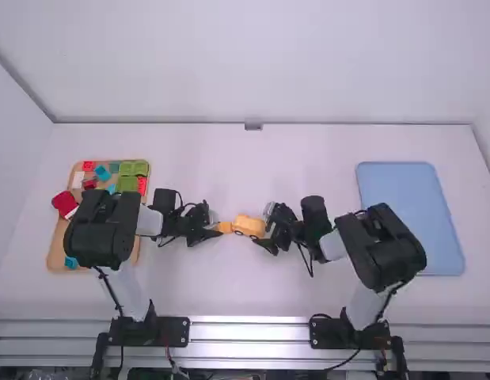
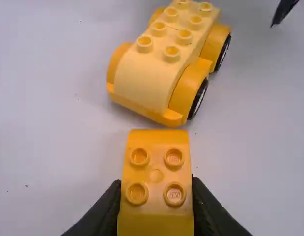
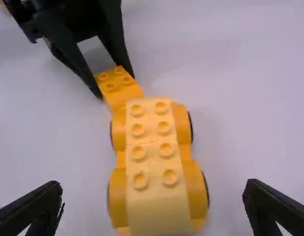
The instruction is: Assemble lego blocks to make yellow taxi
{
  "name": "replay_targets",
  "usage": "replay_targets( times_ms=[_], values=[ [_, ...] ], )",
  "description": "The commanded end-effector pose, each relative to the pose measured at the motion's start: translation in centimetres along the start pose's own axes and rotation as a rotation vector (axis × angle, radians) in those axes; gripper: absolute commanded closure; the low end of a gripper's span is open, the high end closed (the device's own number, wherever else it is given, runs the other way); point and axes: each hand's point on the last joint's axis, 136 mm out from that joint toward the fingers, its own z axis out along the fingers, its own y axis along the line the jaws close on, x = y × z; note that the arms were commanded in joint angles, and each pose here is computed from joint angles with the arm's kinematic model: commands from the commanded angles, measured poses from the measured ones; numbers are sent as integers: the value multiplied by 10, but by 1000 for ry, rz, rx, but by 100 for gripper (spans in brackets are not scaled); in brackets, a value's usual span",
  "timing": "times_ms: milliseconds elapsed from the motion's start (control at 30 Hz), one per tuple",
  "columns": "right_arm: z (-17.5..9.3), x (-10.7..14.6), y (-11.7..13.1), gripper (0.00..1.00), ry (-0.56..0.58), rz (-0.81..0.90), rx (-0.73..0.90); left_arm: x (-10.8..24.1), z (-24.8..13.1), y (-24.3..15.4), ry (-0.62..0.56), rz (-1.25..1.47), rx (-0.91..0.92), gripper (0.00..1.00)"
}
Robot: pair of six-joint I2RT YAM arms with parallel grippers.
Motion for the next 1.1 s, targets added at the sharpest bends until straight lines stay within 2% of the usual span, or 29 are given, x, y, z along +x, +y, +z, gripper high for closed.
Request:
replay_targets(
  times_ms=[0, 167, 233, 367, 467, 567, 633, 700, 767, 900, 967, 1067],
  values=[
    [7, 13, 2, 2, 13, -5, -7, 12, 1, -11, 50, -60, 9, 87],
    [30, 10, 10, 2, -64, -70, -85, 13, 0, -12, 51, -65, 10, 87],
    [36, 12, 6, 2, -64, -83, -70, 15, -1, -13, 55, -76, 12, 88],
    [44, 13, 4, 2, -48, -93, -65, 15, -1, -14, 56, -80, 14, 97],
    [49, 17, -6, 2, -12, -85, -33, 15, -1, -13, 55, -79, 14, 97],
    [50, 19, -4, 0, -6, -129, -57, 15, -1, -14, 56, -80, 15, 95],
    [51, 20, 0, 7, -1, -163, -86, 15, -1, -14, 56, -78, 14, 85],
    [51, 22, -1, 10, 10, -166, -85, 14, -1, -14, 55, -78, 13, 82],
    [52, 26, 1, 14, 27, -181, -100, 13, -3, -15, 59, -84, 18, 82],
    [52, 30, 1, 22, 45, -198, -110, 5, -8, -15, 60, -80, 15, 91],
    [50, 31, -1, 21, 41, -199, -101, 2, -11, -14, 63, -75, 6, 93],
    [44, 36, -4, 13, 41, -175, -98, 3, -17, -11, 111, -72, -20, 94]
  ],
)
